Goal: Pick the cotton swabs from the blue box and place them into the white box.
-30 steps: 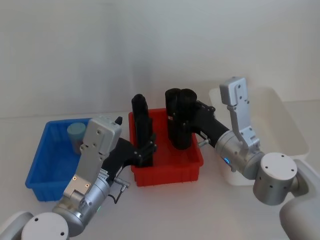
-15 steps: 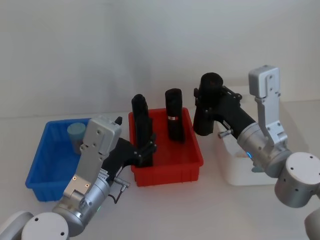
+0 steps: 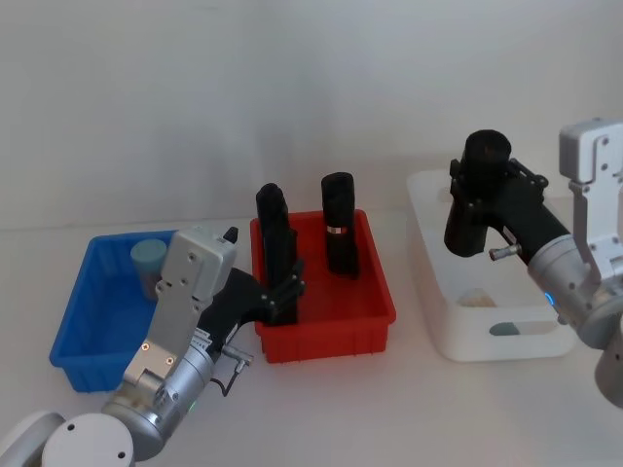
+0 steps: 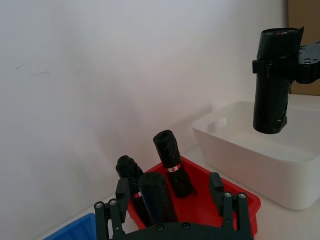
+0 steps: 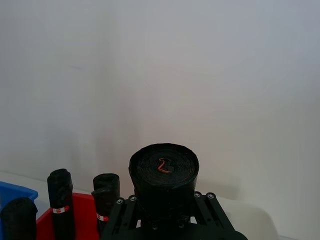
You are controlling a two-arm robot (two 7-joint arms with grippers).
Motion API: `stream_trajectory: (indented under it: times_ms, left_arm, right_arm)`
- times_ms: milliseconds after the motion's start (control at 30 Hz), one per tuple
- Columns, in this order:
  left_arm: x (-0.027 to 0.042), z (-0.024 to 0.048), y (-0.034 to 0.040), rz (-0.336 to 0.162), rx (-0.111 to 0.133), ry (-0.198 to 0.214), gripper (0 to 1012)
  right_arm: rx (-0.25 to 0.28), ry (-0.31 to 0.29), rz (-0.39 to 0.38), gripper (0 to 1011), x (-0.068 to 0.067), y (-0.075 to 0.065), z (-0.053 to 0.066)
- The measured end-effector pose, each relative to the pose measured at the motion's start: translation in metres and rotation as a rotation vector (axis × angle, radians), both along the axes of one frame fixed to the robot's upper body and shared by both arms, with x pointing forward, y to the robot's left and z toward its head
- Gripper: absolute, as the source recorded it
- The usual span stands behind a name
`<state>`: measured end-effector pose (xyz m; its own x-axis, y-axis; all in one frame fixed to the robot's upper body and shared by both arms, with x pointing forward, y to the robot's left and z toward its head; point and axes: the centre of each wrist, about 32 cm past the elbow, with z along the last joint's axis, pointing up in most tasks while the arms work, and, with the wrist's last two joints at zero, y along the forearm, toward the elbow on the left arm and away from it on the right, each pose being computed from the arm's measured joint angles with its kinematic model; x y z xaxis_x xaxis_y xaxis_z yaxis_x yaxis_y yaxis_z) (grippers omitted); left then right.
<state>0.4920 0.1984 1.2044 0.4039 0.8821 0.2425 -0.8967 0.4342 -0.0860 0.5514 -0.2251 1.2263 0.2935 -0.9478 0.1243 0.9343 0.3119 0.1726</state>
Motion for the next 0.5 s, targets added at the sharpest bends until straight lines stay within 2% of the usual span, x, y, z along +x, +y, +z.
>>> stream_trajectory:
  times_ms: [233,500]
  left_arm:
    - [0.0000,0.0000,0.0000,0.000,0.000,0.000,1004]
    - [0.0000,0.0000,0.0000,0.000,0.000,0.000,1004]
  right_arm:
    - [-0.009,0.030,-0.056,431,-0.005,-0.016,0.001]
    - [-0.019,0.060,-0.077,431,-0.006,-0.025,-0.002]
